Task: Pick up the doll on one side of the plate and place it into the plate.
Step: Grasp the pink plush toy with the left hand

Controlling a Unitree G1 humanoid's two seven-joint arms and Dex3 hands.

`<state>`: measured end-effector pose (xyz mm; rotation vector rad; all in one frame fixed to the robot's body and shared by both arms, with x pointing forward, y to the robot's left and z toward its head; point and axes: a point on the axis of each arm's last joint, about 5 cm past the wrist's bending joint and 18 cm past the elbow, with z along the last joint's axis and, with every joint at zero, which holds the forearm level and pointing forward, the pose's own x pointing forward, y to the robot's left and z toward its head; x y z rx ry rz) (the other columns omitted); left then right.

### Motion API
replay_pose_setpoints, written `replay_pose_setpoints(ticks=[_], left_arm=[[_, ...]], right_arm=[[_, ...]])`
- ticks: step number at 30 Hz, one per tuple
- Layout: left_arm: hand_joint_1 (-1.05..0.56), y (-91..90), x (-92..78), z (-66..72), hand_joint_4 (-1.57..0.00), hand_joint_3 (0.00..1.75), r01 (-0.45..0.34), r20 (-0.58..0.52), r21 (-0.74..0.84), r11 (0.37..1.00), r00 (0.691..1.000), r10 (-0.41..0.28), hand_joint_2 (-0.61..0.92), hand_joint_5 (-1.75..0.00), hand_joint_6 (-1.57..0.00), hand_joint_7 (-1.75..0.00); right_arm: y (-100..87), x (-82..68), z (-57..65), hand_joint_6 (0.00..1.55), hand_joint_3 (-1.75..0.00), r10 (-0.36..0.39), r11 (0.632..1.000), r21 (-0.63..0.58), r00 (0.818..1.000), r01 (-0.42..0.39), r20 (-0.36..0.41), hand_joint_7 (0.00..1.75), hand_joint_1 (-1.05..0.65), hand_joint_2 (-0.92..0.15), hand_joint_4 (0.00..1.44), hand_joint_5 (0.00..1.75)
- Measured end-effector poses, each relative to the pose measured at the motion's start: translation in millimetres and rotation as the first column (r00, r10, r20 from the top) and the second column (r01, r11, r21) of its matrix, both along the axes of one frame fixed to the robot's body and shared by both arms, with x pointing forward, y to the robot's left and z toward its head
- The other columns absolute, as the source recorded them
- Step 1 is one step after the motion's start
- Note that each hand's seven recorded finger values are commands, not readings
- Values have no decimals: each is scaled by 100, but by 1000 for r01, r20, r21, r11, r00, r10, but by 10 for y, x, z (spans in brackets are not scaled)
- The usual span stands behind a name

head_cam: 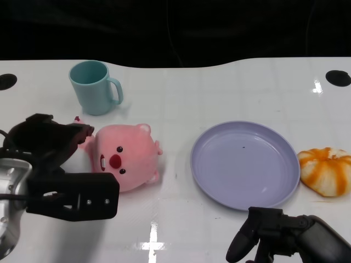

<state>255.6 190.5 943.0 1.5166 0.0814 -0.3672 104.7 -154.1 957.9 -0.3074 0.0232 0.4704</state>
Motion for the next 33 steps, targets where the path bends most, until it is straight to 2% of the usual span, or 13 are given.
replay_pose_setpoints(ticks=[9,18,23,27,28,29,30,31,33], left_arm=[[-70,-107,198,-181,-14,1,2,-48,64,998,999,1,90,-36,-31,0],[-69,-215,384,-340,-23,0,-30,-102,82,996,994,38,90,-23,-36,-1],[-64,-264,468,-376,-30,0,-46,-125,94,994,991,58,90,-19,-42,-2],[-54,-312,513,-416,-43,0,-62,-158,105,993,984,79,92,-14,-54,-3],[-47,-312,520,-420,-60,2,-67,-161,100,993,984,83,92,-16,-70,-4],[-43,-308,522,-429,-70,2,-73,-159,85,994,984,85,92,-16,-82,-6],[-40,-302,520,-441,-87,1,-76,-154,60,995,984,85,91,-21,-97,-7],[-38,-294,516,-453,-92,0,-74,-143,39,997,987,79,91,-38,-107,-5],[-37,-285,500,-478,-89,0,-66,-121,-2,998,990,65,91,-64,-114,-2]], right_arm=[[4,-15,25,63,-103,2,1000,3,1000,-2,7,120,-10,-58,67,156],[-2,-43,43,63,-103,1,1000,2,1000,-1,9,119,-10,-57,67,156],[-15,-55,41,63,-104,-5,1000,0,1000,5,4,120,-11,-57,66,156],[-20,-70,42,63,-105,-8,1000,0,1000,8,0,120,-11,-56,66,156],[-19,-73,46,64,-105,-8,1000,0,1000,8,2,120,-11,-56,66,156],[-18,-75,51,64,-105,-7,1000,1,1000,7,5,121,-11,-56,66,156],[-18,-76,55,63,-106,-6,1000,2,1000,6,7,121,-10,-56,66,156],[-17,-76,57,63,-106,-6,1000,3,1000,6,8,121,-10,-56,66,156],[-17,-76,59,63,-107,-5,1000,5,1000,5,9,121,-10,-55,67,156]])
